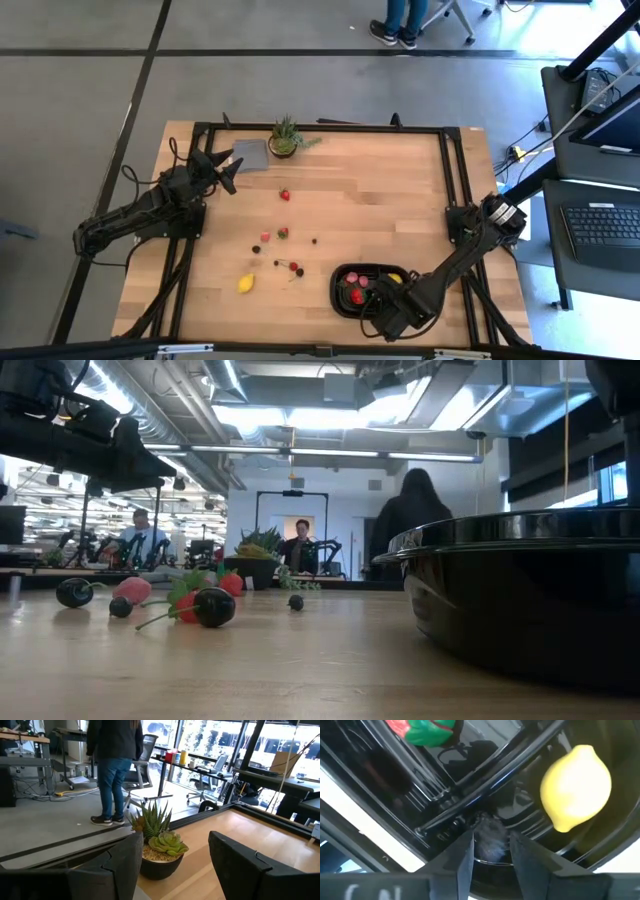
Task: Pick and placing Produce into tupperware
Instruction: Put the black blackberry into the black bin, then put the blue blueberry into the black bin
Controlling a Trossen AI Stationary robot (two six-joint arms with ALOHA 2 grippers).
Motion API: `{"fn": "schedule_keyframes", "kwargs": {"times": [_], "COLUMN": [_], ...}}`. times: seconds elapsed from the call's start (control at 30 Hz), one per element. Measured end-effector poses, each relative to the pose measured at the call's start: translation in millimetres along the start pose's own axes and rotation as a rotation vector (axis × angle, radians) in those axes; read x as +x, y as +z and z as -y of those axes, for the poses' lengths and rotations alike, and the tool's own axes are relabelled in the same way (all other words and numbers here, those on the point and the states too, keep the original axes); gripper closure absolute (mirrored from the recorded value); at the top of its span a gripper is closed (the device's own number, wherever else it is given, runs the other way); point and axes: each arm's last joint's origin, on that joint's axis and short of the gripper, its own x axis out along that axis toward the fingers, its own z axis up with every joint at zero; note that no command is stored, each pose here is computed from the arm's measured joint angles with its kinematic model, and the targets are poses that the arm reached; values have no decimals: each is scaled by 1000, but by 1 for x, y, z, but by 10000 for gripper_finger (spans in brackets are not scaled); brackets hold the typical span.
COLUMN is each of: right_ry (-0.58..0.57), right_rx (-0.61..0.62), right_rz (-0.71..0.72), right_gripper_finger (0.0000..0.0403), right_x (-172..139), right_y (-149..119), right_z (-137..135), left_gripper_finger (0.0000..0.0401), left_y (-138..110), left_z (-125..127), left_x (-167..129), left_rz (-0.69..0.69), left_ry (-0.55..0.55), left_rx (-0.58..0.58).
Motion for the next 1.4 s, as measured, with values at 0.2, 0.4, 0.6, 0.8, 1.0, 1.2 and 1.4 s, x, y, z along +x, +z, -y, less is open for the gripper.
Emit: {"fn": "schedule_keyframes", "kwargs": {"times": [0.2,0.4,0.6,0.8,1.0,1.2,1.4], "right_ry": [-3,-1,-8,35,156,184,188], "right_rx": [7,15,49,33,-119,-285,-341], "right_rz": [-24,-24,-22,84,178,265,347], "right_gripper_finger": [267,245,181,149,146,146,146], "right_x": [0,-1,-18,-49,-60,-53,-46], "right_y": [-1,2,14,48,92,137,181], "right_z": [0,1,11,28,30,34,45], "left_gripper_finger": [181,181,181,181,181,181,181], "left_y": [0,0,0,0,0,0,0], "left_z": [0,0,0,0,0,0,0], "left_x": [0,0,0,0,0,0,0], "left_rz": [0,0,0,0,0,0,0], "left_ry": [0,0,0,0,0,0,0], "left_rx": [0,0,1,0,3,3,3]}}
